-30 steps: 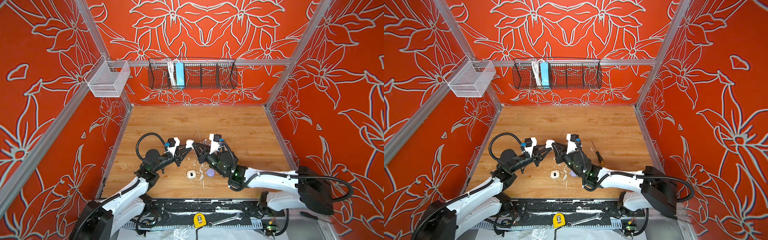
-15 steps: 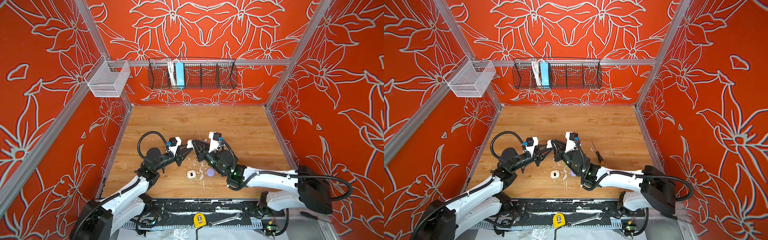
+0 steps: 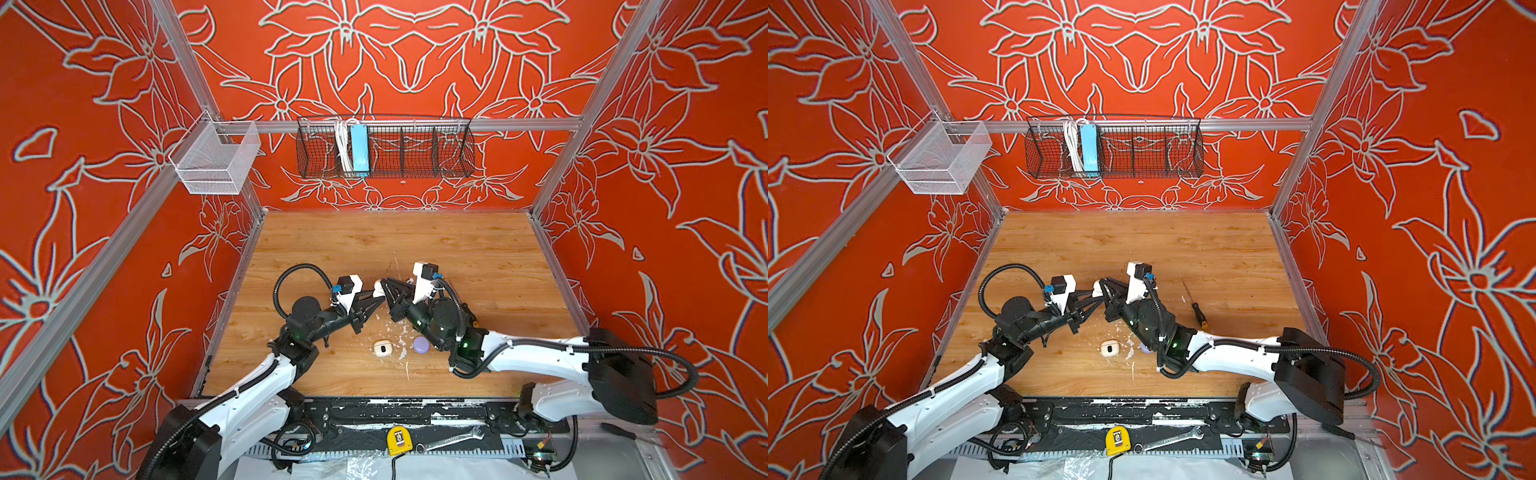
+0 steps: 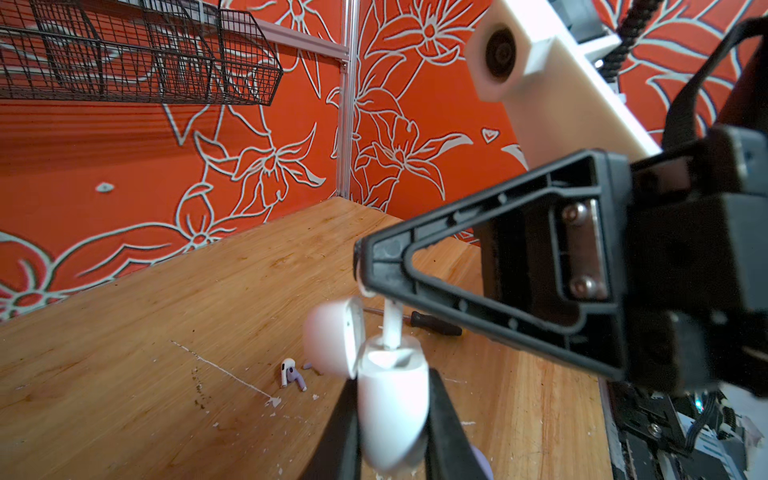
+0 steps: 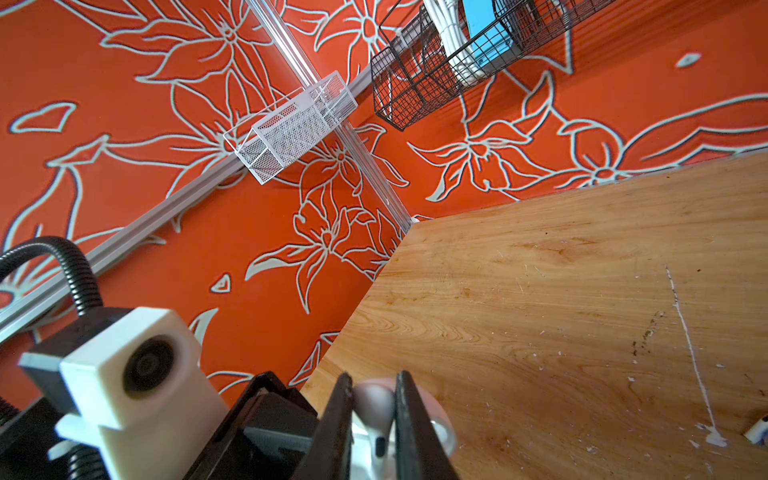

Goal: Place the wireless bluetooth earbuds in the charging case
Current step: 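Lower the earbud stem-first into the case held by the left gripper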

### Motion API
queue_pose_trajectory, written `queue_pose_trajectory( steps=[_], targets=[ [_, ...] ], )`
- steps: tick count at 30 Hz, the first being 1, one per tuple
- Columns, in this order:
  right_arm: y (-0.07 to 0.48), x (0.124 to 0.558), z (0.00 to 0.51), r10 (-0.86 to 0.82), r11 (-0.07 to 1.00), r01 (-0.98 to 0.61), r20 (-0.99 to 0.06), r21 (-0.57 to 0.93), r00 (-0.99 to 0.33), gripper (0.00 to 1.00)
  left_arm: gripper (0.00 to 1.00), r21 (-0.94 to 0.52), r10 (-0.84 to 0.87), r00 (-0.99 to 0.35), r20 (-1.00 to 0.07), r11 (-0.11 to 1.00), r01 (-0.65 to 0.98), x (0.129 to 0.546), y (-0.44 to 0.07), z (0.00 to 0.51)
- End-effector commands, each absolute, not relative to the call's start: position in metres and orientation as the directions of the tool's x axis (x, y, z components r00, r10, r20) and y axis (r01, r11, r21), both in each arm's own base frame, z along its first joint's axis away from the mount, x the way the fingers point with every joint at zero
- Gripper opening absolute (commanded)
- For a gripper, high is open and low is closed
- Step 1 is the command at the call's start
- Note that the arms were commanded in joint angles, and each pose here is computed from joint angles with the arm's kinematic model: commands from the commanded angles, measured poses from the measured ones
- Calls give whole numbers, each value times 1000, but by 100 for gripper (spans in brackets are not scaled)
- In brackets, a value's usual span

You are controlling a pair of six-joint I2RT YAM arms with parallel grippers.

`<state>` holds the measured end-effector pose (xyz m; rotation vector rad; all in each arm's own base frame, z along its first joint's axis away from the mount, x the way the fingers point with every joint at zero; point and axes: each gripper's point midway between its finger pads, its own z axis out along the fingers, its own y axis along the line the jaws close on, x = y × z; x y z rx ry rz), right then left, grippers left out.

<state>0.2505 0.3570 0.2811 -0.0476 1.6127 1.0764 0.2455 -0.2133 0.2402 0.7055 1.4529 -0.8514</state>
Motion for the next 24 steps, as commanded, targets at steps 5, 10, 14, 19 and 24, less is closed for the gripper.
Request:
queue_pose_trajectory(
  steps=[5,10,14,19,24],
  targets=[
    [366,248,291,500,549,-564,-783,617,-370,12,0,-40,-88,15,-996,583,811,243,-205,258],
    [377,243,293,474,525,-596,-790,608,-388,12,0,-35,-91,22,-996,581,813,242,-205,260],
    [382,242,295,461,525,-607,-799,597,-387,12,0,-38,-91,19,-996,579,814,242,-205,260],
    [374,243,300,459,551,-607,-815,573,-353,12,0,-40,-90,15,-996,581,813,243,-205,259],
    [361,242,307,474,565,-603,-820,563,-321,12,0,-39,-84,12,-996,583,811,244,-206,257]
  ],
)
